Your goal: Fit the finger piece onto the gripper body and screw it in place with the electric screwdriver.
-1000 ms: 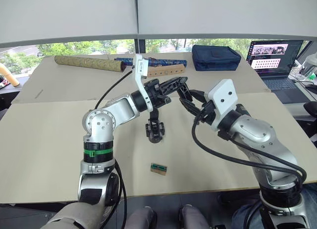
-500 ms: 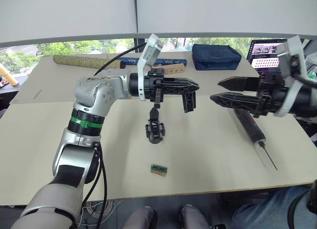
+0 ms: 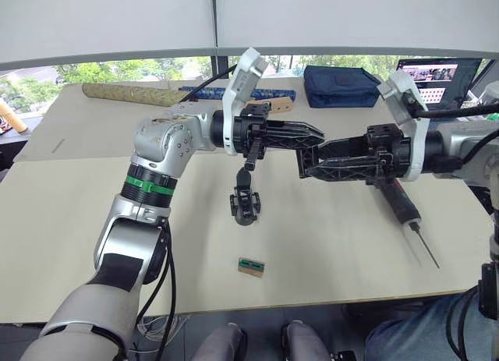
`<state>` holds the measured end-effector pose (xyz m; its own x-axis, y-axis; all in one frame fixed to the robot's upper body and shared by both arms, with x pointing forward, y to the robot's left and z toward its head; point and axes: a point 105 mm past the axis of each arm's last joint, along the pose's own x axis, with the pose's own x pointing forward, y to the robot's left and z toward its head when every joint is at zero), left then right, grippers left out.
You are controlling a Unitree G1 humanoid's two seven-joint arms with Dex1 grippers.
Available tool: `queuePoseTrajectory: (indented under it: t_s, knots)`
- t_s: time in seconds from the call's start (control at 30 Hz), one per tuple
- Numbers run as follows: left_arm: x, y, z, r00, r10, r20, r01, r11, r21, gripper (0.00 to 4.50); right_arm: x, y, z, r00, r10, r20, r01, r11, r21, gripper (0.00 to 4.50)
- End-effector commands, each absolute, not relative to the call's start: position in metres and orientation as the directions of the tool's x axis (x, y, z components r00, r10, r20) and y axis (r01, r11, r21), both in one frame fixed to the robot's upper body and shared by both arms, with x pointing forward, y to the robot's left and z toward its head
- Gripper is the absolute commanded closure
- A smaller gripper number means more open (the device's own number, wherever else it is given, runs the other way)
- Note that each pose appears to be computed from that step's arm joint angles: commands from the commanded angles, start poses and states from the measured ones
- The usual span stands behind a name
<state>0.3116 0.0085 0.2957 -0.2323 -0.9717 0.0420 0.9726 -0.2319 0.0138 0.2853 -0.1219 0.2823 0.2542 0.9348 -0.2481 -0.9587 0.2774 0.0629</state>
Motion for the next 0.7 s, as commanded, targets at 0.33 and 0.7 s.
queuePoseTrajectory:
  t_s: [0.33, 0.7]
  knots:
    - [0.307, 0.008, 0.306, -0.246, -0.967, 0.061, 0.968, -0.243, 0.056, 4.5, 0.286, -0.114, 0.302, 0.256, 0.947, -0.193, -0.966, 0.258, -0.017, 3.41]
    - [0.307, 0.026, 0.303, -0.25, -0.967, 0.047, 0.968, -0.249, 0.016, 2.81, 0.288, -0.113, 0.293, 0.267, 0.939, -0.219, -0.964, 0.254, -0.083, 4.19]
